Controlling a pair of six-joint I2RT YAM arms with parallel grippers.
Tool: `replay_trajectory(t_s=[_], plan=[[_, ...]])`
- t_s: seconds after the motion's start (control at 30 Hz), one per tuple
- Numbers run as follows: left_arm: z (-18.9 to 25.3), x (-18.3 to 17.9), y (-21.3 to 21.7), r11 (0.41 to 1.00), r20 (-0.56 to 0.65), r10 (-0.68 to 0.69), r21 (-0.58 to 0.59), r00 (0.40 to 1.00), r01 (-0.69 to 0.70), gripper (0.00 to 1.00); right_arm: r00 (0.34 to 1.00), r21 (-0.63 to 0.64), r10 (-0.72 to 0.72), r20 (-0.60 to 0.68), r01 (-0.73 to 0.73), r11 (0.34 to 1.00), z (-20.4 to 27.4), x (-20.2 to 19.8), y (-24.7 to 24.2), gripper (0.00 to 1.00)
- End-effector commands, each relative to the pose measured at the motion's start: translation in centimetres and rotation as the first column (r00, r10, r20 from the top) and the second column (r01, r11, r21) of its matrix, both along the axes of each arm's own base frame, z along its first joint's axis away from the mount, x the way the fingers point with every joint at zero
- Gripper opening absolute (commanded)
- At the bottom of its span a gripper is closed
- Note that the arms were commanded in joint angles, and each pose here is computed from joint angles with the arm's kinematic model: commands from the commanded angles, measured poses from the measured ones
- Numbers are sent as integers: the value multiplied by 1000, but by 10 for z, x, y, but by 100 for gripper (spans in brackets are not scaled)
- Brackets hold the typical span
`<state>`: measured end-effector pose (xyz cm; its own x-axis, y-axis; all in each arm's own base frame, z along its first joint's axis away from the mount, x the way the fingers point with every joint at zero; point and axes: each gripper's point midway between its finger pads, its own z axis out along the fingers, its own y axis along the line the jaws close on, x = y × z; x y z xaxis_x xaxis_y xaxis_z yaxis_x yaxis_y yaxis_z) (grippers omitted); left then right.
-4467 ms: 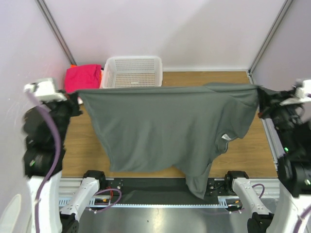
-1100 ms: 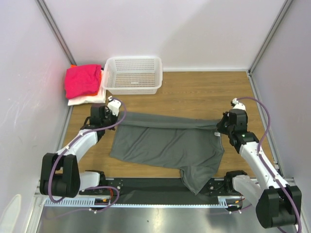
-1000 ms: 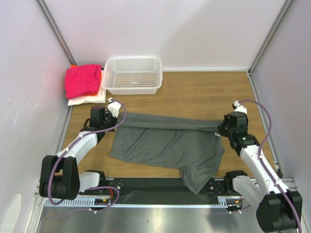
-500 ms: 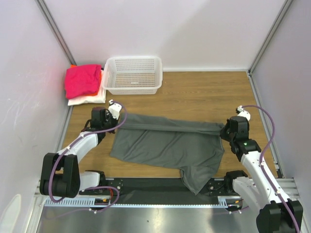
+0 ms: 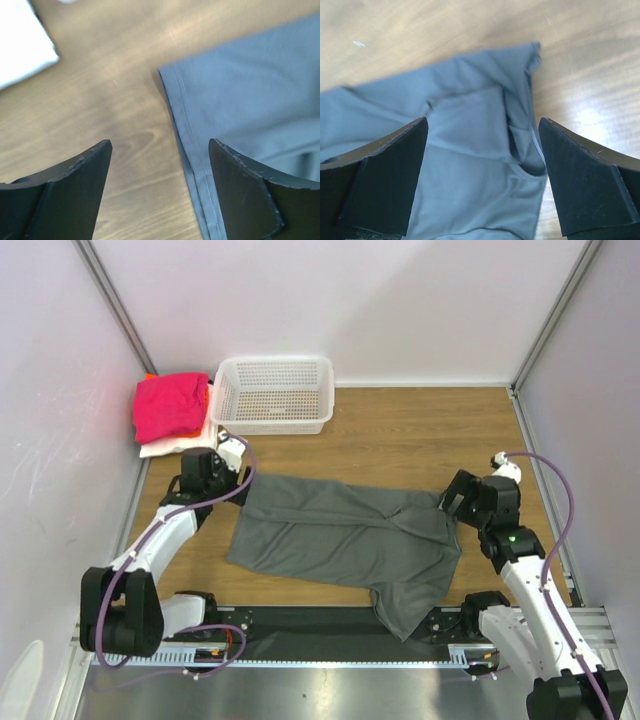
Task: Fold and stack the t-shirts
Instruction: Fold the tshirt
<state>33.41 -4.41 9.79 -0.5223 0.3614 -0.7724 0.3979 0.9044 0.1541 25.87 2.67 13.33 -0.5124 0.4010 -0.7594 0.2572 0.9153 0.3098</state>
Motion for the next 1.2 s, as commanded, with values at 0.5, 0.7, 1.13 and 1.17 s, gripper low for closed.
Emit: replay_trajectory(t_s=[0.5, 0.7, 1.13, 1.17], plan=[[3, 46, -66, 826, -287, 317, -384, 904, -412, 48, 984, 63, -43, -174, 54, 997, -41, 74, 18, 76], [-29, 34, -65, 815, -314, 413, -290, 855, -501, 36, 979, 43, -35, -201, 45, 998, -58, 87, 19, 65], [-54, 39, -29, 802, -258, 545, -114, 797, -586, 49, 966, 13, -11, -258, 15, 1000, -82, 120, 22, 63], [-55, 40, -28, 806, -252, 543, -111, 801, -581, 50, 966, 14, -8, -260, 12, 1000, -83, 121, 23, 64]])
